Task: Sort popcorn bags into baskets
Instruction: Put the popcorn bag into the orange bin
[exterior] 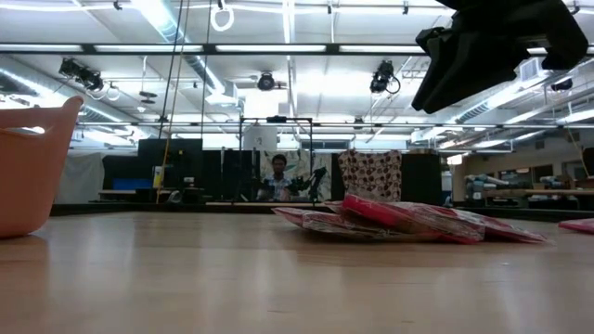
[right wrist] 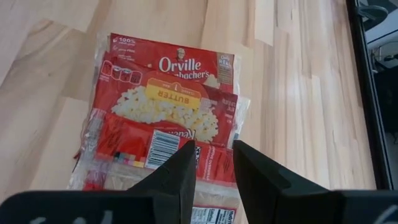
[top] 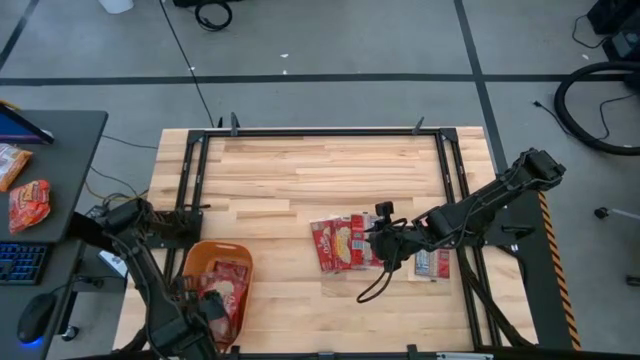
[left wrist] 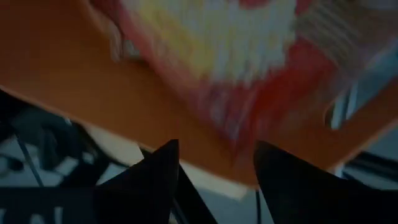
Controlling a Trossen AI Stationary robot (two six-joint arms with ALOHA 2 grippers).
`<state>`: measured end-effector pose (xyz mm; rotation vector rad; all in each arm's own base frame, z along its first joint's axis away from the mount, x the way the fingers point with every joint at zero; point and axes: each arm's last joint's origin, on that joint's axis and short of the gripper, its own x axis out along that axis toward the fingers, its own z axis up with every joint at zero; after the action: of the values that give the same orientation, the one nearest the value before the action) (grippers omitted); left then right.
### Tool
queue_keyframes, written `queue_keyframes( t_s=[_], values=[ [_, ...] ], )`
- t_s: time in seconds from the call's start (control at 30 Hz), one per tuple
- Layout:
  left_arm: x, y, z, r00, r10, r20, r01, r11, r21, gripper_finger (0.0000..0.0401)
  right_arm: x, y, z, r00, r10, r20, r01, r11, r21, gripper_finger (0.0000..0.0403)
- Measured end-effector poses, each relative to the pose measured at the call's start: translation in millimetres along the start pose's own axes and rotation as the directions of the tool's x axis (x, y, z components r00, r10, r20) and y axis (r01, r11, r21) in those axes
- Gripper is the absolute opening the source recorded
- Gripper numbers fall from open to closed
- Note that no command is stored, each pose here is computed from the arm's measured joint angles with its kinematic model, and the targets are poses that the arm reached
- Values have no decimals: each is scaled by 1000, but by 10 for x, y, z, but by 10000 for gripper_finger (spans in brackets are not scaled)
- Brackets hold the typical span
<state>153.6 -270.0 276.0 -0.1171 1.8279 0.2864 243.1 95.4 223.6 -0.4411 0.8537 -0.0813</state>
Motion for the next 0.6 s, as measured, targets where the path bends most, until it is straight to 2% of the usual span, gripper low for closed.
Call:
queue_keyframes(
  t_s=[0.17,0.23,0.33,0.47,0.6],
  values=[
    [-1,-5,-15,998,-20,-60,19,1000,-10,212,16,31,5,997,76,16,-76,997,-13,112],
    [-6,8,25,1000,-6,-13,6,1000,-18,204,51,64,-13,992,118,48,-117,993,-30,112],
    [-22,42,130,987,47,151,-41,998,-39,191,115,124,-68,976,191,102,-187,981,-45,112],
    [-67,101,315,916,125,381,-96,991,-95,180,181,179,-148,959,239,151,-238,971,-27,112],
    [-121,159,492,814,191,548,-123,980,-160,179,220,195,-239,969,214,125,-215,977,-6,112]
  ],
)
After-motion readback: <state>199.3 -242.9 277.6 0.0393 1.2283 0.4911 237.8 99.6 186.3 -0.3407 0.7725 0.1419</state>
